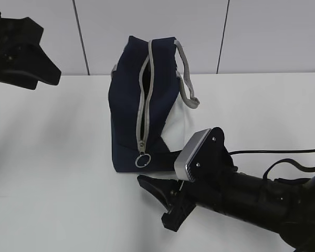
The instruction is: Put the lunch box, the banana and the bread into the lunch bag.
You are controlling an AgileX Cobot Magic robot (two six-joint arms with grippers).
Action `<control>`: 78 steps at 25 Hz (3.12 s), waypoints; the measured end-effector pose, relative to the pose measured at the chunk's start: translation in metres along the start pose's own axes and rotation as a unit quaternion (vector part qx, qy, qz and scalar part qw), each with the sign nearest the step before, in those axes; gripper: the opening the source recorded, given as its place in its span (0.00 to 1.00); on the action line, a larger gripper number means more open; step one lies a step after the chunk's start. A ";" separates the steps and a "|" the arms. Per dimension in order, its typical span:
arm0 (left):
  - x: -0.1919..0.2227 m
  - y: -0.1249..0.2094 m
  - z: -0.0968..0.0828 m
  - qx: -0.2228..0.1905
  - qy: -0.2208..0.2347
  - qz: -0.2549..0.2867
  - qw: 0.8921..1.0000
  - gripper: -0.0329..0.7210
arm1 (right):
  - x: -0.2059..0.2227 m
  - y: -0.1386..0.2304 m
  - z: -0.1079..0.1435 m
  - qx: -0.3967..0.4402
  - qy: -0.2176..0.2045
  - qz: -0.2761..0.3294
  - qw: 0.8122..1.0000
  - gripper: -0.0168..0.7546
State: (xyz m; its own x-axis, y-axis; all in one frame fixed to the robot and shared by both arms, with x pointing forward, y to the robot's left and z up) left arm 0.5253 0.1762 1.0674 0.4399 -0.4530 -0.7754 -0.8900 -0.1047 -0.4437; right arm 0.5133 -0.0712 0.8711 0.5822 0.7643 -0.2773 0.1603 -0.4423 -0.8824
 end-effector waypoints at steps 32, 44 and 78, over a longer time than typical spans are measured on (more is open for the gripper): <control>0.002 -0.001 0.001 0.000 -0.001 -0.001 1.000 0.51 | 0.025 0.005 -0.007 0.013 -0.004 -0.002 1.000 0.57; 0.002 0.001 0.000 -0.003 0.001 0.004 1.000 0.51 | 0.022 0.013 -0.002 0.019 -0.013 0.020 1.000 0.57; 0.002 0.001 0.000 -0.003 0.001 0.005 1.000 0.51 | 0.037 0.006 -0.018 0.017 0.002 0.025 1.000 0.57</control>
State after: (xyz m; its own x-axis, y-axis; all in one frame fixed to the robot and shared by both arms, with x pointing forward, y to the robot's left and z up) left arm 0.5253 0.1753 1.0659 0.4312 -0.4565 -0.7782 -0.8947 -0.1050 -0.4341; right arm 0.5496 -0.0541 0.8624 0.5925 0.7395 -0.3195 0.1034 -0.4631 -0.8802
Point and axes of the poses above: a point on each arm's last joint axis where the gripper is mounted, x pointing out along that axis toward the gripper, z along the wrist's bending axis when the last joint is at zero, y = z × x, the point moved 6 cm from there along x, pointing out along that axis toward the gripper, and after that the axes turned 14 degrees about -x, right-handed, at the moved point
